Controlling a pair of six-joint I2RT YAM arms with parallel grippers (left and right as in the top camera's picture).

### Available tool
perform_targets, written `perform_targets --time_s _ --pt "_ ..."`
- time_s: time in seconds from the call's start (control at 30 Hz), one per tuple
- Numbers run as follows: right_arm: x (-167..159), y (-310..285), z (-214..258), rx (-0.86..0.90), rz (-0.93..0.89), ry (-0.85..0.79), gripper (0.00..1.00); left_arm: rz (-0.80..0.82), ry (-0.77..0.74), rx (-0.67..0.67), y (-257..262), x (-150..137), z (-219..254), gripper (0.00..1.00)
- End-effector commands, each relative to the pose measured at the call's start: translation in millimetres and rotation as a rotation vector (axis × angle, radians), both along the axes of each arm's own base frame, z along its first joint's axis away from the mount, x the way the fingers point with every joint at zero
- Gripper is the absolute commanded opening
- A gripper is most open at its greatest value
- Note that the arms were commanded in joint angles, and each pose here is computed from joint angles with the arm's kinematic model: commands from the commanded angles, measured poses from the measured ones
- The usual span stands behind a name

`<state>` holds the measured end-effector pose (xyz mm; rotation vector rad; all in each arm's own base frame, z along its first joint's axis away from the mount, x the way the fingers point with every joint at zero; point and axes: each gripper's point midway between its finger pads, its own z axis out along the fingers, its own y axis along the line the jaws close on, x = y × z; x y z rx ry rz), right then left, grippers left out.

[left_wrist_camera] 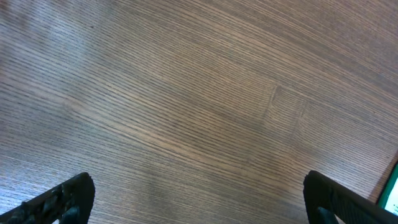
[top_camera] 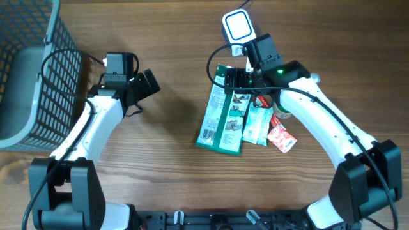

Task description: Scan the item barcode

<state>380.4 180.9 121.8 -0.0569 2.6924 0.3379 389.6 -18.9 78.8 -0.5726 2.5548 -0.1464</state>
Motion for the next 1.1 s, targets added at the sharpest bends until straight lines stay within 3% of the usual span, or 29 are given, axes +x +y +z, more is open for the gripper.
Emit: perform_targets --time_s 0.0,0.23,0.37,0.5,0.63,0.83,1.07 --pt "2.1 -1.2 -1.8 -0.012 -0.006 -0.005 1.00 0.008 -0.012 0.008 3.1 2.2 3.5 1.00" --pt "1.0 -0.8 11.7 0.002 -0.006 -0.034 1.00 0.008 -0.012 0.008 3.1 2.2 3.5 1.00" --pt "-6.6 -2.5 71.9 0.065 -0.003 -0.172 1.00 0.008 -0.011 0.008 3.1 2.1 3.4 1.00" --pt "-16.5 -37.9 151.6 0.022 -0.087 -0.420 1.00 0.008 -0.012 0.008 3.1 2.2 3.5 1.00" --pt "-44.6 -64.5 218.2 0.010 -0.102 -0.622 1.00 0.008 -0.012 0.008 3.1 2.2 3.5 1.00" --pt "-112.9 -91.9 346.9 -0.019 0.040 -1.116 1.00 0.008 -0.011 0.008 3.1 2.1 3.4 1.00" --pt "-172.3 -135.4 362.0 -0.023 -0.033 -1.293 1.00 0.008 -0.012 0.008 3.1 2.2 3.5 1.00"
